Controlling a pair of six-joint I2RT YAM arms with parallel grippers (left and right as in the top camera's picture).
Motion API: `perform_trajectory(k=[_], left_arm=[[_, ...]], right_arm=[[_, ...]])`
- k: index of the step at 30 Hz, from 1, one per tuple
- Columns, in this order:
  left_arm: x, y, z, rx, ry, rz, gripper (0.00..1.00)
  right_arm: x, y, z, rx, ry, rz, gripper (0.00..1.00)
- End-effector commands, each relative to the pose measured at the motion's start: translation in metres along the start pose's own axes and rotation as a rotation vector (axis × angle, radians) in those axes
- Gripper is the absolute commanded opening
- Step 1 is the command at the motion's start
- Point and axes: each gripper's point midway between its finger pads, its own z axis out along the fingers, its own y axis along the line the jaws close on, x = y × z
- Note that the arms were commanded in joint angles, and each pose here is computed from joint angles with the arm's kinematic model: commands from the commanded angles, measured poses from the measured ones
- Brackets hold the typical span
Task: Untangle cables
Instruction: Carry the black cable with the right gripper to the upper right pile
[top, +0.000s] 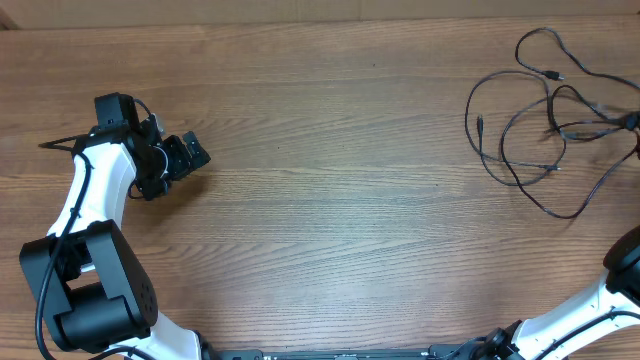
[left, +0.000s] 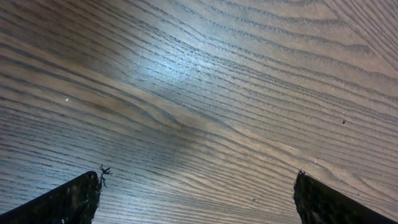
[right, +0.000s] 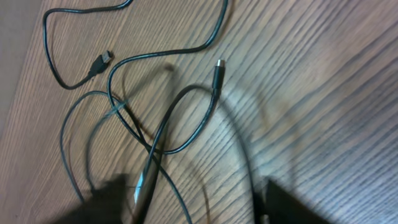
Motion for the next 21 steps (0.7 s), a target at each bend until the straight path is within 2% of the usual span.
perform_trajectory(k=[1,4,12,21], left_arm=[[-0.005,-0.002,-0.005,-0.003,-0.02,0.02,1.0],[-0.005,-0.002,-0.005,-0.003,-0.02,0.019,0.99],[-0.005,-0.002,-0.005,-0.003,-0.02,0.019,1.0],[-0.005,-0.002,-0.005,-0.003,-0.02,0.019,1.0]], right_arm=[[-0.003,0.009,-0.008,-0.022,-0.018,-0.012,0.96],[0.0,0.016,-0.005,-0.028,-0.011,-0.027,1.0],[0.015,0.044,0.003,-0.048,0.016,-0.083,1.0],[0.016,0.048,0.004,-0.05,0.02,-0.09,1.0]])
